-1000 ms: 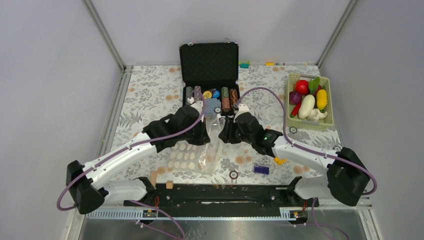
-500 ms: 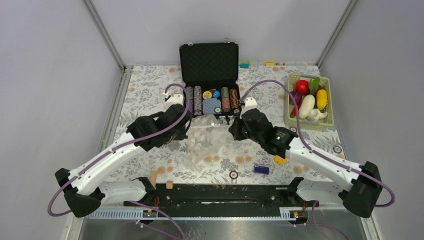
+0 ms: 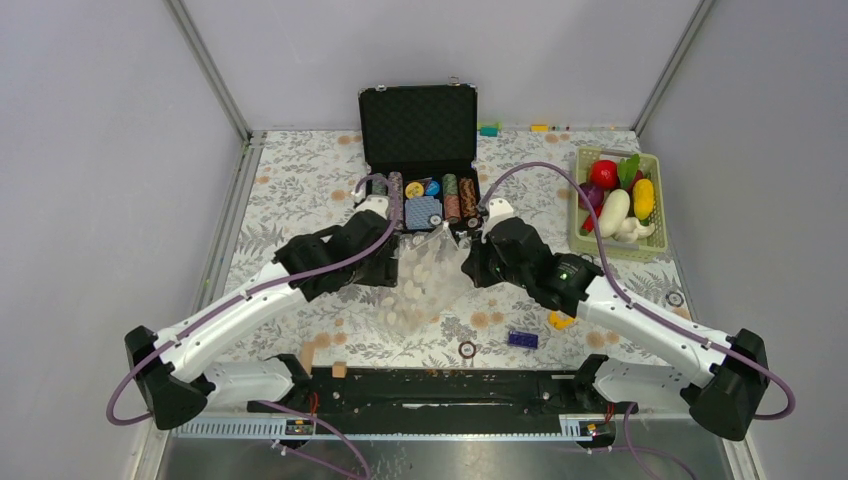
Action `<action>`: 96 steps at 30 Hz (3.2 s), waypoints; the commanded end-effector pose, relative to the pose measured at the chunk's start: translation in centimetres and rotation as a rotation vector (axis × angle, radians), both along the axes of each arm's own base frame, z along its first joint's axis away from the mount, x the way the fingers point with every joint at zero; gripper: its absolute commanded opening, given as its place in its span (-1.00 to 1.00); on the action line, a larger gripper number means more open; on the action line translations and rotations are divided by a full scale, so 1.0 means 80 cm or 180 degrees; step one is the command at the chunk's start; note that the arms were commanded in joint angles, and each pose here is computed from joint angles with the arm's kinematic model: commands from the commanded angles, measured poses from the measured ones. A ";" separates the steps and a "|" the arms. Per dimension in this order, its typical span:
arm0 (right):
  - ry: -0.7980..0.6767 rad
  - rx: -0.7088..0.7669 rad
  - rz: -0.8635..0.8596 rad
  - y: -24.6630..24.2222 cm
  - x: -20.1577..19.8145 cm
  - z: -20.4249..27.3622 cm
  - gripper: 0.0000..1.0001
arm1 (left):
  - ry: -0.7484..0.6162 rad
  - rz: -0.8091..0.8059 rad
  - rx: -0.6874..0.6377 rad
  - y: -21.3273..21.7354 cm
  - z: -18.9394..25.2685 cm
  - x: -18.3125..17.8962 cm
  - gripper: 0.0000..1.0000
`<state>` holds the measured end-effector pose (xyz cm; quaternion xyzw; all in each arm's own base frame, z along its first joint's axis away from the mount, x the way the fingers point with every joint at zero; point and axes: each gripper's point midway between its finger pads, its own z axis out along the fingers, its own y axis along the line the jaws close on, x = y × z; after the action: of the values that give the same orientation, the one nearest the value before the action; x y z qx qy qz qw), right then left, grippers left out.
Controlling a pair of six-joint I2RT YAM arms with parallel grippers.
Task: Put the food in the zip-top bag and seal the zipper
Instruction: Open the zipper of the food storage bag, then move the bin to the center of the board.
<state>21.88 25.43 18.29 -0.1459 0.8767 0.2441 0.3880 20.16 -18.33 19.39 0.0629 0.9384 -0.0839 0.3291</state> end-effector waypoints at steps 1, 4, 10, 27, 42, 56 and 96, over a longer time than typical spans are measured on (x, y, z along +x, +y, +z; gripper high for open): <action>0.0008 0.0200 0.0136 0.019 0.001 0.022 -1.00 | 0.0004 -0.0561 -0.0554 -0.063 0.011 0.001 0.28; 0.0076 0.0281 0.0091 0.025 0.001 0.026 -1.00 | 0.0018 -0.0752 -0.0774 -0.084 0.014 -0.003 0.60; 0.0252 0.0460 -0.0163 0.026 0.002 0.028 -1.00 | 0.0154 -0.0962 -0.1106 -0.132 0.006 -0.002 0.67; -0.0104 -0.0425 -0.0586 -0.052 0.023 0.011 -1.00 | -0.0406 0.0519 0.0977 0.043 0.048 0.028 -1.00; -0.0008 -0.0064 -0.0057 -0.015 0.050 0.007 -0.37 | -0.0219 -0.0106 -0.0079 -0.071 0.010 0.039 -1.00; -0.0231 -0.0230 -0.1808 -0.202 0.101 0.064 0.99 | -0.0139 0.0105 -0.0113 -0.092 -0.014 0.084 -1.00; 0.1673 -0.0684 -0.1316 -0.162 0.099 -0.148 -0.54 | -0.0164 0.0032 -0.0140 -0.052 -0.029 0.069 -1.00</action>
<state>32.43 9.71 5.71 0.0406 0.9819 0.0458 0.1792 24.97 -22.37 15.71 0.0573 0.9390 -0.0885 0.3274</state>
